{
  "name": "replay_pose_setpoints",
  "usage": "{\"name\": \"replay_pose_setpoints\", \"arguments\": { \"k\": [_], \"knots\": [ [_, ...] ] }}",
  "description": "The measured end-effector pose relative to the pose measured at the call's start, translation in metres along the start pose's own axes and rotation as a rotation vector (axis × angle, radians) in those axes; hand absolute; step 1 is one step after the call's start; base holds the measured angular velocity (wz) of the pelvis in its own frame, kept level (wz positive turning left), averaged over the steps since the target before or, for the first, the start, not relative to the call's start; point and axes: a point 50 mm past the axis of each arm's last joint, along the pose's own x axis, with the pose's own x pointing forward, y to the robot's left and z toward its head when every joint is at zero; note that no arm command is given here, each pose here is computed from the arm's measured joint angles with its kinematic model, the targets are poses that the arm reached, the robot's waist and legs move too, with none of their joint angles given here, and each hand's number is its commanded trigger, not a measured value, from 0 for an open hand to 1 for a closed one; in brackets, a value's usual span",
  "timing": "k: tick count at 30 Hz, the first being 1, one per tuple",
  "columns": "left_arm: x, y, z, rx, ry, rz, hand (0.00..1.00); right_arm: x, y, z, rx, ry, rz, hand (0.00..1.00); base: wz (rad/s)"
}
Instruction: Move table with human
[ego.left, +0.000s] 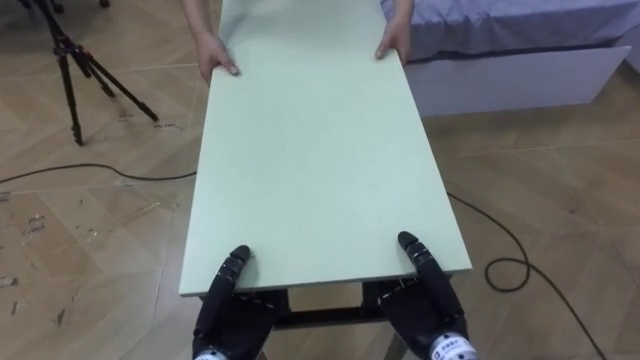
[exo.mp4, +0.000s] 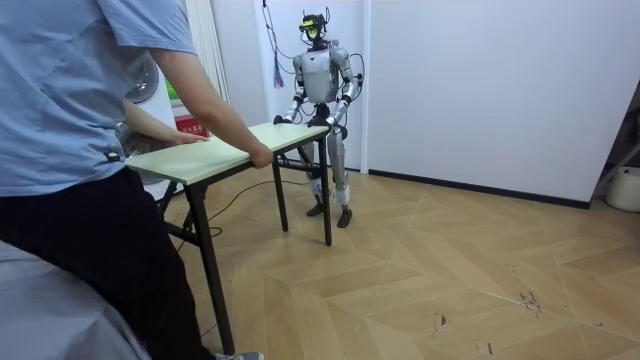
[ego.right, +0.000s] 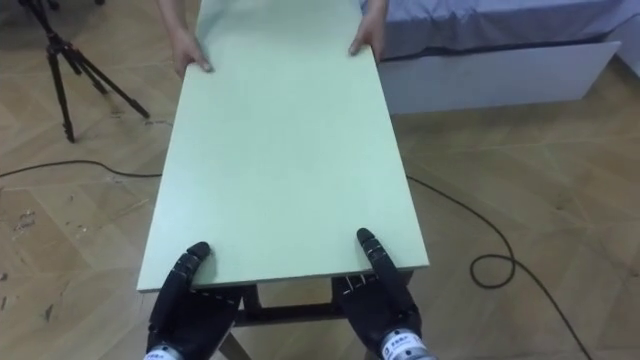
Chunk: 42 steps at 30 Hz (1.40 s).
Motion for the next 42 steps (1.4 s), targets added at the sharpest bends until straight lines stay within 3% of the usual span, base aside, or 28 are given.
{"name": "replay_pose_setpoints", "arguments": {
  "k": [9,18,32,42],
  "knots": [
    [0.000,0.000,-0.002,0.007,-0.003,-0.001,1.00,0.000,0.000,0.000,-0.016,-0.002,0.004,1.00,0.00],
    [-0.004,0.001,0.002,0.096,-0.045,-0.025,1.00,-0.002,-0.001,-0.006,-0.023,-0.016,0.021,1.00,0.01],
    [-0.018,-0.008,0.003,0.135,-0.069,-0.079,1.00,-0.008,0.001,-0.011,-0.041,-0.038,0.106,1.00,0.00],
    [-0.018,-0.019,-0.002,0.128,-0.083,-0.131,1.00,-0.008,0.013,-0.008,-0.050,-0.079,0.175,1.00,-0.01]
  ]
}}
